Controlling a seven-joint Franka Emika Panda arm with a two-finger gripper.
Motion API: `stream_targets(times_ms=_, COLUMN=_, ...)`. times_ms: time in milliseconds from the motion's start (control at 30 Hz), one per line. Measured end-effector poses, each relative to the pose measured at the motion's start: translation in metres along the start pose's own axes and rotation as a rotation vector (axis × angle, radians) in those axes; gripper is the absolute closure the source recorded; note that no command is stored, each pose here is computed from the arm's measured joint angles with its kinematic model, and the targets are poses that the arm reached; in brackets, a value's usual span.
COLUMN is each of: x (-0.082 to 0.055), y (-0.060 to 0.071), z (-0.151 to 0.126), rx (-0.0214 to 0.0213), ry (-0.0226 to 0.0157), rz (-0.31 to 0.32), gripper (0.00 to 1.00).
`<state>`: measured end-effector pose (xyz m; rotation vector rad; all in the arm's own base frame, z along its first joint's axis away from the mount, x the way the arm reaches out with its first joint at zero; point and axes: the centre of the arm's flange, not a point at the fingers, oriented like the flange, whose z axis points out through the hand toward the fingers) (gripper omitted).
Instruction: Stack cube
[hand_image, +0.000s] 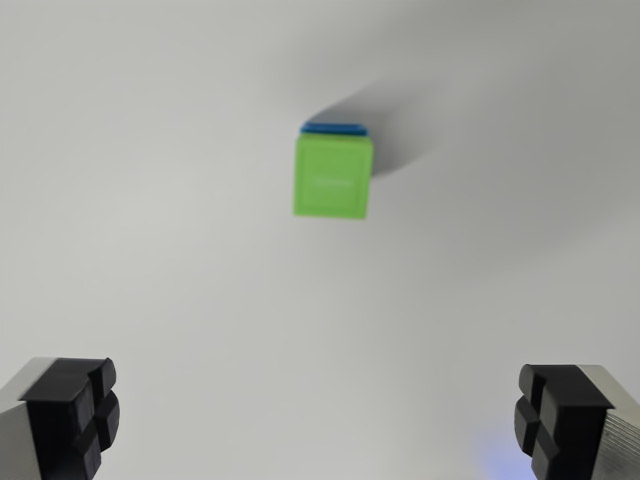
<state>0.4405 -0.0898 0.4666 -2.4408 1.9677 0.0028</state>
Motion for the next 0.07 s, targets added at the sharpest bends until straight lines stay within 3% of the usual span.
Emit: stream_targets(times_ms=67, x=0.0000, y=0.0000, z=0.0000, rx=0.0000, ry=0.0000, rz=0.000, gripper=0.00)
